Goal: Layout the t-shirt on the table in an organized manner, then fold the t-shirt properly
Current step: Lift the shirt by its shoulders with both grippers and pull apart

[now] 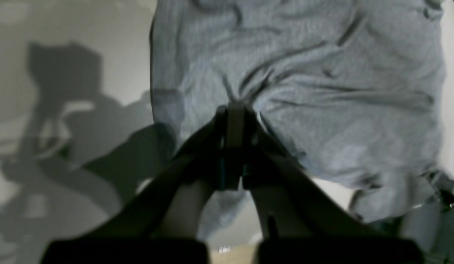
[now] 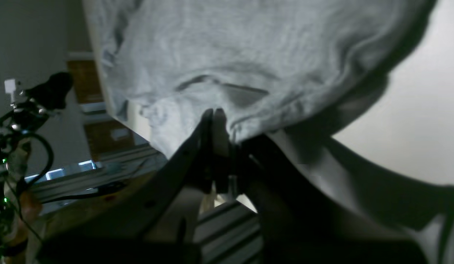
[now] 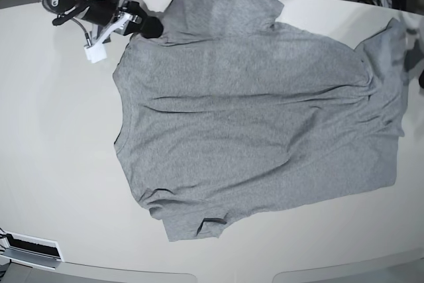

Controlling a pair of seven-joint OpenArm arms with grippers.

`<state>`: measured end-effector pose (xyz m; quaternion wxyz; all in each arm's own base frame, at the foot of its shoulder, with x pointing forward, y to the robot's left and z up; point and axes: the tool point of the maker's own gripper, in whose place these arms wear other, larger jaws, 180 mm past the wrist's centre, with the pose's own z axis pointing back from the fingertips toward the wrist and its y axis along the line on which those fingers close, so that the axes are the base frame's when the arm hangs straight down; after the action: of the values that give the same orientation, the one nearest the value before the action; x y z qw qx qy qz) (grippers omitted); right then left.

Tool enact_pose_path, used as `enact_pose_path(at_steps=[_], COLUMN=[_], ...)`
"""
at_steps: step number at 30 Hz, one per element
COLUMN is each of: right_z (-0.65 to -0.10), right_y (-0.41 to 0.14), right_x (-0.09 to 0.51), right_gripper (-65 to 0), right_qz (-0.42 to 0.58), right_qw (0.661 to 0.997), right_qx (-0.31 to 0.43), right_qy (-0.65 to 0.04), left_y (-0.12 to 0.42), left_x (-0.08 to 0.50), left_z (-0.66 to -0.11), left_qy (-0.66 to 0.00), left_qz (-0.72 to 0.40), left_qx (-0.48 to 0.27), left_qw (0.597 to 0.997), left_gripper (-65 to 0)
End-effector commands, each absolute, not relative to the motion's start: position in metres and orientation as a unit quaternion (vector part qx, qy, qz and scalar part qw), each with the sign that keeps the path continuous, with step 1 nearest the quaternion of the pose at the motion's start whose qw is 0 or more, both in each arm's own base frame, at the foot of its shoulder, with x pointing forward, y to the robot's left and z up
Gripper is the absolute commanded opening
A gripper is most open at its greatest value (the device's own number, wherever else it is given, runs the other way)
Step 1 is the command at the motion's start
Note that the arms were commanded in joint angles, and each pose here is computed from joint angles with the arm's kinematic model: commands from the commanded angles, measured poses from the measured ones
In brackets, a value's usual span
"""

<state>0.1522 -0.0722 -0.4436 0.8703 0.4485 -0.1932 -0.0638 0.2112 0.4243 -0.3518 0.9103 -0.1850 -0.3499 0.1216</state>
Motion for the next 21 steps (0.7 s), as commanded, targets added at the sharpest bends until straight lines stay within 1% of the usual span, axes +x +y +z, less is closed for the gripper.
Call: enact_pose_path(at_steps=[1, 6, 7, 8, 10, 11, 12, 16, 18, 21], right_z=[-0.435, -0.436, -0.435, -0.435, -0.433, -0.433, -0.433, -0.432, -0.432, -0.431], right_y=[-0.075, -0.089, -0.091, -0.093, -0.095, -0.096, -0.096, -0.096, -0.096, -0.097], right_x=[0.161, 0.162, 0.164, 0.166, 0.170, 0.172, 0.172, 0.173, 0.174, 0.176], right_gripper=[-65.0, -65.0, -65.0, -65.0, -65.0, -65.0, -65.0, -65.0, -65.0, -65.0], right_qz=[-0.058, -0.046, -0.042, -0.038, -0.028, -0.026, -0.025, -0.025, -0.024, -0.023], right_qw=[0.864, 0.872, 0.873, 0.874, 0.876, 0.877, 0.877, 0.877, 0.876, 0.876], right_qx=[0.453, 0.439, 0.437, 0.435, 0.432, 0.431, 0.431, 0.431, 0.431, 0.431], right_qy=[-0.214, -0.213, -0.213, -0.213, -0.212, -0.212, -0.213, -0.213, -0.214, -0.216], left_y=[0.437, 0.457, 0.460, 0.461, 0.458, 0.456, 0.453, 0.446, 0.449, 0.454], left_x=[0.215, 0.165, 0.159, 0.154, 0.143, 0.140, 0.138, 0.131, 0.128, 0.127], left_z=[-0.330, -0.347, -0.352, -0.360, -0.375, -0.380, -0.386, -0.407, -0.418, -0.425], left_qy=[-0.377, -0.368, -0.364, -0.357, -0.342, -0.340, -0.337, -0.322, -0.308, -0.308], left_qz=[0.117, 0.198, 0.213, 0.227, 0.239, 0.242, 0.244, 0.256, 0.265, 0.265], left_qx=[-0.178, -0.153, -0.144, -0.134, -0.124, -0.123, -0.121, -0.101, -0.075, -0.048], left_qw=[0.902, 0.895, 0.895, 0.896, 0.900, 0.900, 0.901, 0.906, 0.911, 0.913], left_gripper=[-65.0, -65.0, -64.0, -56.6, -38.5, -31.1, -27.2, -26.6, -26.6, -26.6])
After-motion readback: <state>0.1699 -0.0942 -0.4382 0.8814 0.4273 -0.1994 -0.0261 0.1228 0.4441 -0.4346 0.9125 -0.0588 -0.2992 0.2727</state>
